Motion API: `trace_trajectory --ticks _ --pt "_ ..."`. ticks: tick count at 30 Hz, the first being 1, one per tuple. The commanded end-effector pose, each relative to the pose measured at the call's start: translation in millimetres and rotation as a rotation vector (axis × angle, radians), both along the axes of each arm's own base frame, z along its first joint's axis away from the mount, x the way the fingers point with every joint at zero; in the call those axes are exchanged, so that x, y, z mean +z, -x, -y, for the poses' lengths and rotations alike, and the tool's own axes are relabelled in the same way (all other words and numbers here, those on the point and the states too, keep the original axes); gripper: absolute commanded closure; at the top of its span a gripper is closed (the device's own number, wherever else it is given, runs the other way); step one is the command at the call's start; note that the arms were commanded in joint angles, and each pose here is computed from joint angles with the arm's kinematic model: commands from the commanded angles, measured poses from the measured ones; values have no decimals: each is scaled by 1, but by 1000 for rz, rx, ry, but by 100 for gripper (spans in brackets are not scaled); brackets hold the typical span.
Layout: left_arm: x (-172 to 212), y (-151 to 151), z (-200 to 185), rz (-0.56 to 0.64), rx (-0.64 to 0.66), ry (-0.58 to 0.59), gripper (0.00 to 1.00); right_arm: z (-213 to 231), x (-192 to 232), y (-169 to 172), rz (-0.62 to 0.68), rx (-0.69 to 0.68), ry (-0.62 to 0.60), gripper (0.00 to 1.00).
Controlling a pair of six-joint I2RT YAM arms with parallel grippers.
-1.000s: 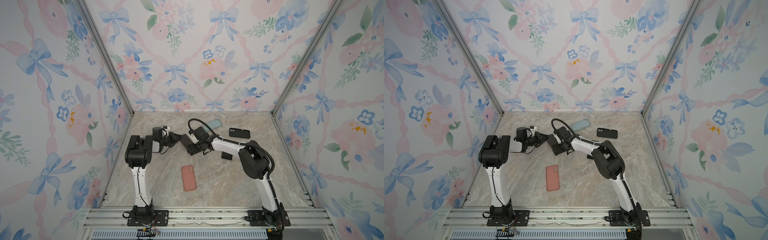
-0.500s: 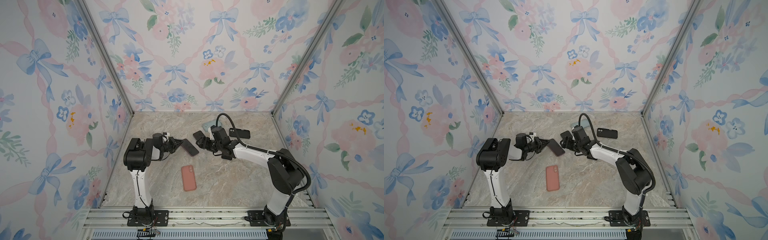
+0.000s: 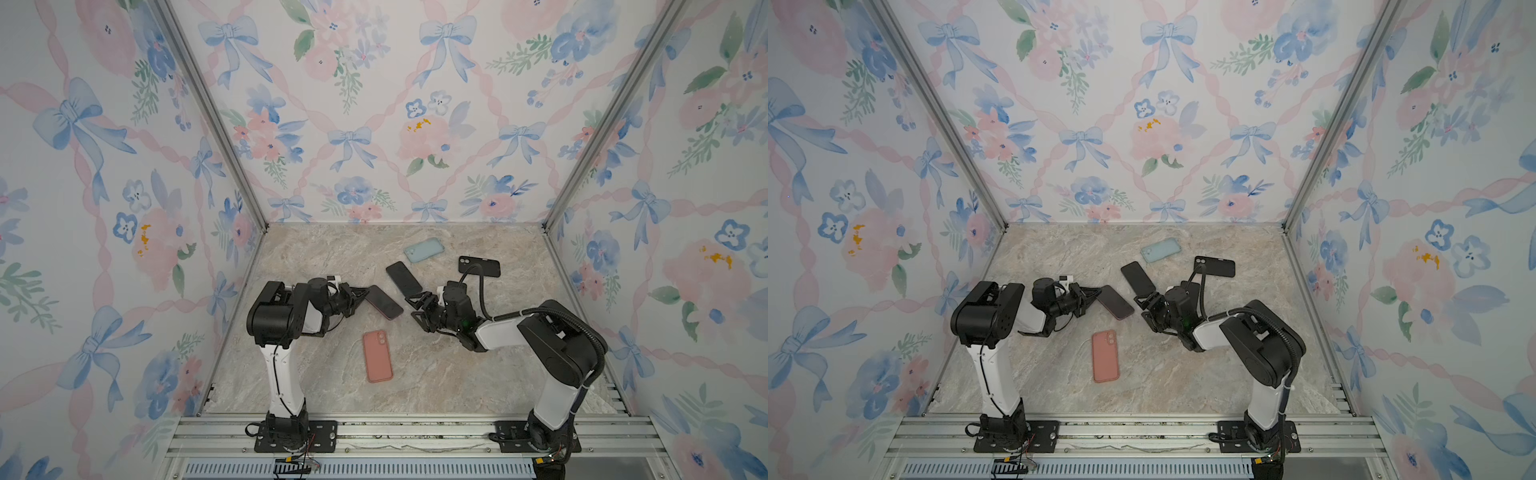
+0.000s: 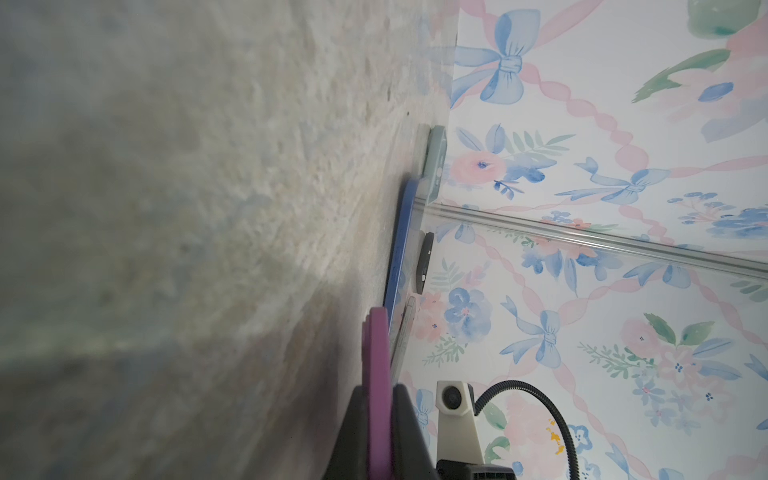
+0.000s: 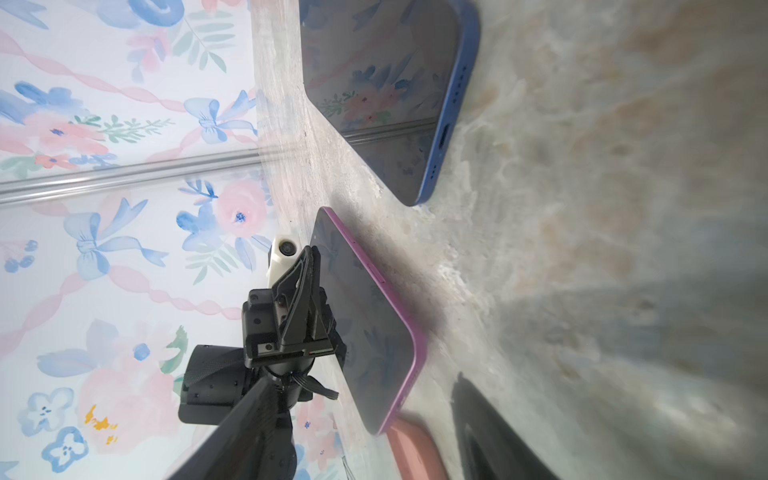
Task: Put the phone into the phone case
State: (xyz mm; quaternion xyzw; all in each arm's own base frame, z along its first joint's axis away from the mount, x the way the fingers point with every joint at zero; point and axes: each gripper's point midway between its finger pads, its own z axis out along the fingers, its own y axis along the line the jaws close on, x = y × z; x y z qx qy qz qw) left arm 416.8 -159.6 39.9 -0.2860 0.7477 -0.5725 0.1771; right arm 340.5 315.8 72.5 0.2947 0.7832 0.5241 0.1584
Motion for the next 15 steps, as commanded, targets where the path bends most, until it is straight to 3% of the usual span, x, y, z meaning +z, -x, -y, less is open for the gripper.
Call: trace_trajectory --ticks 1,10,15 --pt "32 -2 6 81 12 79 96 -7 16 -4 33 -51 -126 31" --pt "51 1 12 131 39 154 97 -12 15 -2 35 -53 -155 35" --pt "55 1 16 136 41 167 97 -18 22 -7 66 -48 -191 45"
